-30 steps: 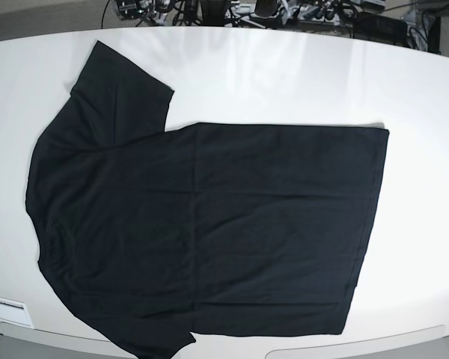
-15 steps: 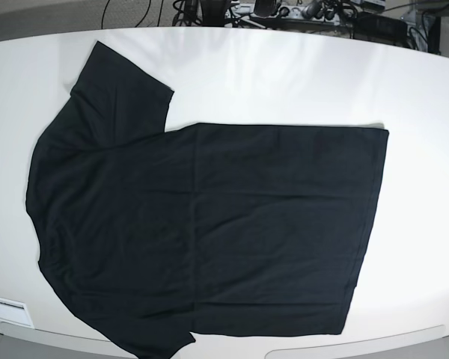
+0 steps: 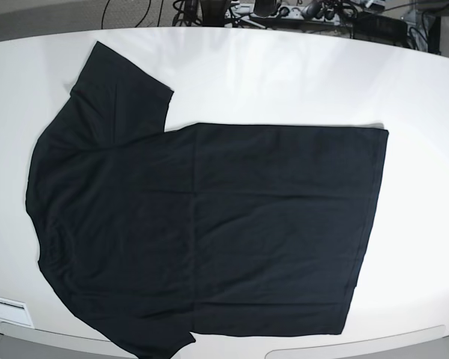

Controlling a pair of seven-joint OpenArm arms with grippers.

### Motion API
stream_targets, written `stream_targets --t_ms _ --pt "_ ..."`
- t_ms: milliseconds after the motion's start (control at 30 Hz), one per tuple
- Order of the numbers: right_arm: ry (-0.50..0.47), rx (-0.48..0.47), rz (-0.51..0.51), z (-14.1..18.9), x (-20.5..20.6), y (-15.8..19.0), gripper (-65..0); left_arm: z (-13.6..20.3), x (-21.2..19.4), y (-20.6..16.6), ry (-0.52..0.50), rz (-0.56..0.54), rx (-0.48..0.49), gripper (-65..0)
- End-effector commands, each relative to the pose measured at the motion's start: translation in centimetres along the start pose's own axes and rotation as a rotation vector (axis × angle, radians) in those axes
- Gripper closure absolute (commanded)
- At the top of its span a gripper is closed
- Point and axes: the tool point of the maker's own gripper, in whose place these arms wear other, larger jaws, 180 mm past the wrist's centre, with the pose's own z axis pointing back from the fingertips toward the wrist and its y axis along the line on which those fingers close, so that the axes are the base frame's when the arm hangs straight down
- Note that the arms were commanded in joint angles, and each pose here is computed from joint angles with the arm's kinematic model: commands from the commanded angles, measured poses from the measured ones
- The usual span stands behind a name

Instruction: Fold the T-shirt properly

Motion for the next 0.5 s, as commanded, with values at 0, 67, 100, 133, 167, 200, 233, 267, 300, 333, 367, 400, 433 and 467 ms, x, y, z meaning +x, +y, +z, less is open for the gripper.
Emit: stream_targets --t_ms 0,67,100,133,167,200,233,267,300,333,367,400,433,467 --pt "-0.053 -0.043 0.012 1.0 1.6 -1.0 0.0 0.9 0.6 0.0 -0.017 -0.013 -0.003 0.0" --pt "-0.12 -0.108 0.02 2.4 3.8 -2.7 0.0 2.0 2.4 0.8 -0.063 -0.036 0.014 0.0" --pt "-0.129 -0.13 0.018 3.0 4.3 -3.3 0.0 2.5 3.1 1.2 -0.08 -0.045 0.027 0.0" --pt "-0.119 -0.151 0.015 3.0 4.1 -4.0 0.0 2.9 4.0 1.6 -0.102 -0.054 0.039 0.0" --pt "-0.117 -0.176 0.01 3.2 4.0 -4.8 0.0 3.2 4.7 2.0 -0.119 -0.06 0.053 0.0" --pt "-0.115 -0.199 0.008 3.3 3.9 -5.6 0.0 3.5 5.3 2.3 -0.136 -0.066 0.064 0.0" --pt "-0.114 -0.223 0.008 3.5 3.8 -6.3 0.0 3.8 5.8 2.6 -0.15 -0.072 0.075 0.0" --pt "-0.126 -0.248 0.009 3.7 4.0 -7.1 0.0 4.0 6.4 2.8 -0.165 -0.077 0.083 0.0" --pt "-0.138 -0.264 0.015 3.9 4.1 -7.7 0.0 4.3 6.9 2.9 -0.18 -0.083 0.089 0.0" --pt "-0.147 -0.281 0.017 4.1 4.3 -8.4 0.0 4.6 7.5 3.1 -0.194 -0.093 0.097 0.0" --pt "-0.155 -0.3 0.02 4.3 4.3 -9.0 0.0 4.8 8.1 3.2 -0.209 -0.113 0.112 0.0" --pt "-0.168 -0.306 0.012 4.5 4.5 -9.5 0.0 5.1 8.6 3.3 -0.219 -0.136 0.123 0.0" --pt "-0.17 -0.312 0.004 4.7 4.5 -9.9 0.0 5.3 9.0 3.3 -0.227 -0.166 0.134 0.0" --pt "-0.172 -0.31 -0.004 4.8 4.4 -10.2 0.0 5.6 9.5 3.3 -0.237 -0.187 0.141 0.0"
